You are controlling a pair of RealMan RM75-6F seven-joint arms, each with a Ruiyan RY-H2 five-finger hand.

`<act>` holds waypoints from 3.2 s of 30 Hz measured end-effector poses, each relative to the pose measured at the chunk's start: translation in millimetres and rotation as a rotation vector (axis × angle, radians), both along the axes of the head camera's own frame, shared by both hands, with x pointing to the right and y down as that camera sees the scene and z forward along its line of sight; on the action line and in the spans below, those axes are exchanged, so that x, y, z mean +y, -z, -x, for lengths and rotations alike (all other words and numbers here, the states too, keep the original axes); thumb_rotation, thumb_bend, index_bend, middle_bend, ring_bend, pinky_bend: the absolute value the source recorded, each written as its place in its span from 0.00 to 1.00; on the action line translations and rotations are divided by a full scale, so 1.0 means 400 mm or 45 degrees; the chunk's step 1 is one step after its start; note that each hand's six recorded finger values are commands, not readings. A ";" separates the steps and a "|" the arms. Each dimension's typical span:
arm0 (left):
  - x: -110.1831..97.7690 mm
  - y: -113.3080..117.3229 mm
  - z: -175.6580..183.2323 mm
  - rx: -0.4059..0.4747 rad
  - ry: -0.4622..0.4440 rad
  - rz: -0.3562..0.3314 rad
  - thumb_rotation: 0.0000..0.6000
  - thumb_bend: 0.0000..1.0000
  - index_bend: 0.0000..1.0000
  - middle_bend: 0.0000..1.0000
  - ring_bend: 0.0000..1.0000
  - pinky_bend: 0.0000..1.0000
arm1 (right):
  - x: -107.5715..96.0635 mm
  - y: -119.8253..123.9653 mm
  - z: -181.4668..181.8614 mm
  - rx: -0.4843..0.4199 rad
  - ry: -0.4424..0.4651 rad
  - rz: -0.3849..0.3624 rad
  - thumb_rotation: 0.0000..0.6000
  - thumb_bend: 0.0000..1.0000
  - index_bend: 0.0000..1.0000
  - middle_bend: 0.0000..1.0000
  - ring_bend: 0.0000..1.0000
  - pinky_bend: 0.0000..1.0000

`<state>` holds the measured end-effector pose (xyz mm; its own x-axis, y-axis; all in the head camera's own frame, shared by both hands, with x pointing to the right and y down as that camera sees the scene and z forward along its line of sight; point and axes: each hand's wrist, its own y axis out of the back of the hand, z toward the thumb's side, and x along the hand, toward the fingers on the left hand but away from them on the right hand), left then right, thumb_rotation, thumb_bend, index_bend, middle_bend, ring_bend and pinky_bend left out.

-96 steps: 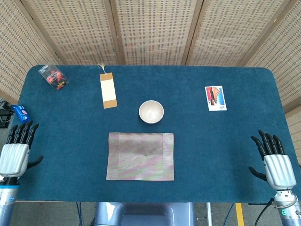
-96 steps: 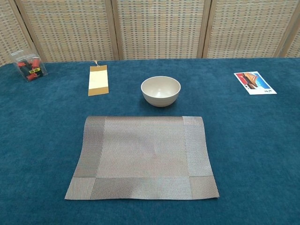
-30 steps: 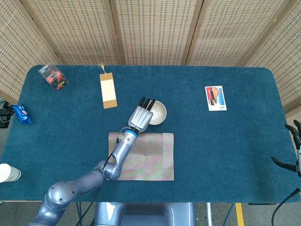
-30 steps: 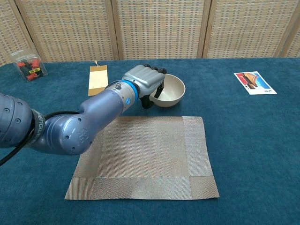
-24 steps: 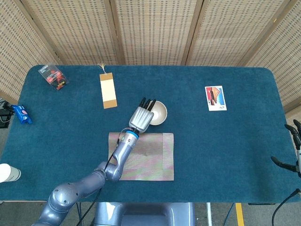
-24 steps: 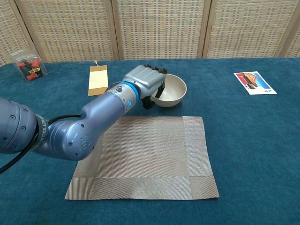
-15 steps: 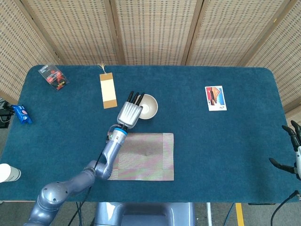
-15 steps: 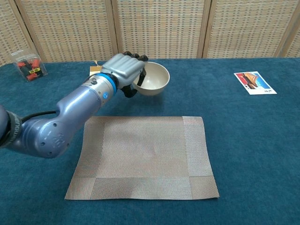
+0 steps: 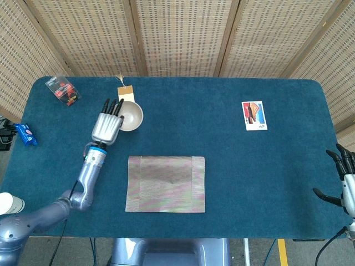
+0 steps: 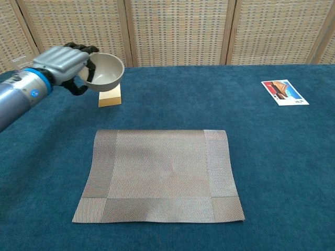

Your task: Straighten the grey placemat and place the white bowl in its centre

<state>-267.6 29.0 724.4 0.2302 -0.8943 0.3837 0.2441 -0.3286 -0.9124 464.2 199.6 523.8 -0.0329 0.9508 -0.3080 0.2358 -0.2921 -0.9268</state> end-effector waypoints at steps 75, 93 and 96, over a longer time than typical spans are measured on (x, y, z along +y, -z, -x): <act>0.499 0.128 -0.079 0.325 -0.377 0.357 1.00 0.17 0.13 0.00 0.00 0.00 | 0.041 0.000 0.067 -0.003 0.103 0.017 1.00 0.05 0.16 0.00 0.00 0.00; 0.602 0.130 -0.050 0.259 -0.464 0.448 1.00 0.17 0.12 0.00 0.00 0.00 | 0.045 0.004 0.075 -0.021 0.113 0.015 1.00 0.04 0.15 0.00 0.00 0.00; 0.609 0.128 -0.041 0.252 -0.462 0.455 1.00 0.17 0.13 0.00 0.00 0.00 | 0.046 0.005 0.076 -0.023 0.117 0.012 1.00 0.04 0.15 0.00 0.00 0.00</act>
<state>-251.1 272.7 673.3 0.5988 -0.5659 0.5667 0.2343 -0.5529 -0.7996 433.6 217.9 521.6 0.0598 0.9466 -0.3168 0.2241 -0.3220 -0.9198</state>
